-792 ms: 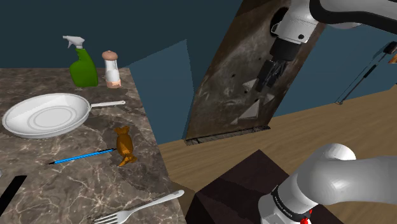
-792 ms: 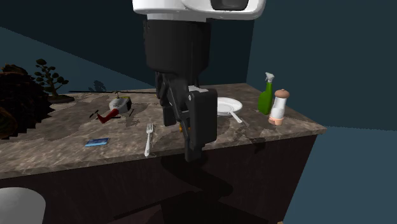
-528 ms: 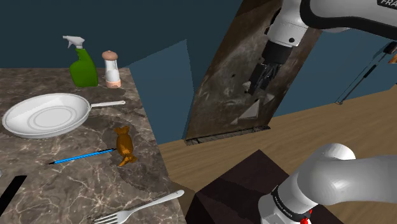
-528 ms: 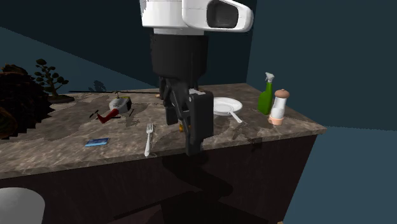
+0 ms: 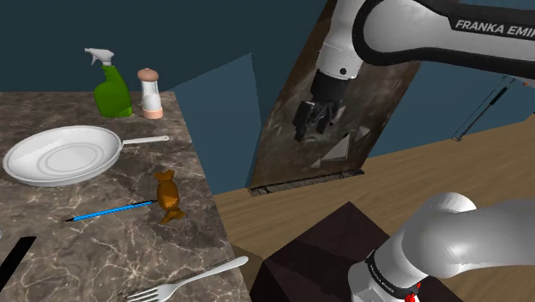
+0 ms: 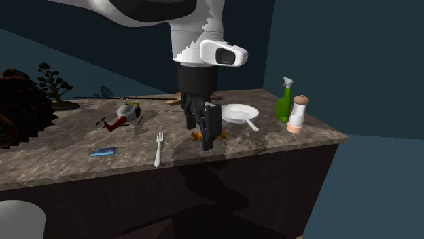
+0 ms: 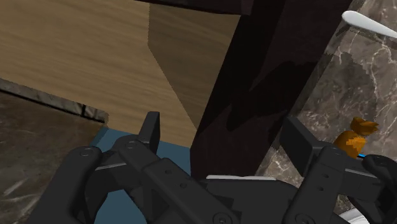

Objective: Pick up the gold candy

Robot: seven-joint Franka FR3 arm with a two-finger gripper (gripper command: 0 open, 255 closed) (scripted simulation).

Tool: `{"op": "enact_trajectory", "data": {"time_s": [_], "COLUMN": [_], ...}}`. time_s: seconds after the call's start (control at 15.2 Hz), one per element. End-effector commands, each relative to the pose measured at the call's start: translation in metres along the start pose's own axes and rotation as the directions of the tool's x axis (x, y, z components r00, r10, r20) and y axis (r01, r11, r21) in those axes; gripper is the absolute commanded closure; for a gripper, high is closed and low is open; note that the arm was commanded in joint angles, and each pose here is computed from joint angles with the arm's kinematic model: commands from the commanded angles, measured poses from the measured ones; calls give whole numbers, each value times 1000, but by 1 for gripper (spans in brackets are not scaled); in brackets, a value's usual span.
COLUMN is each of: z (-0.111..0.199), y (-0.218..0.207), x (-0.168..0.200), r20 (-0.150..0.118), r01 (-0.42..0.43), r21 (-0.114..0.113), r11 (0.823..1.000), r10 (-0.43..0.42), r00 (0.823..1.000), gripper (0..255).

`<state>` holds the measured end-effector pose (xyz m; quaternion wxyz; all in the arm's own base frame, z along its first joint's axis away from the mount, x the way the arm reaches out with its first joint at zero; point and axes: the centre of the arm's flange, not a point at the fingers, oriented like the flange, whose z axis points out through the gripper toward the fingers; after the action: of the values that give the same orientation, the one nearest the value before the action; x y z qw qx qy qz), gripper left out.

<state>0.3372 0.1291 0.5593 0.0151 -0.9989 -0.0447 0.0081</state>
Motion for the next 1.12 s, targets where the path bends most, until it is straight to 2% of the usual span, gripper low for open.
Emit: {"op": "enact_trajectory", "data": {"time_s": [0.0,1.06], "z": [12,111], "y": [-22,-190], "x": [11,102], "r20": [-1,-5], "r01": [-4,-28], "r21": [-3,-34], "r11": [1000,999], "r10": [4,28], "r00": [1000,1000], "gripper": [0,0]}}
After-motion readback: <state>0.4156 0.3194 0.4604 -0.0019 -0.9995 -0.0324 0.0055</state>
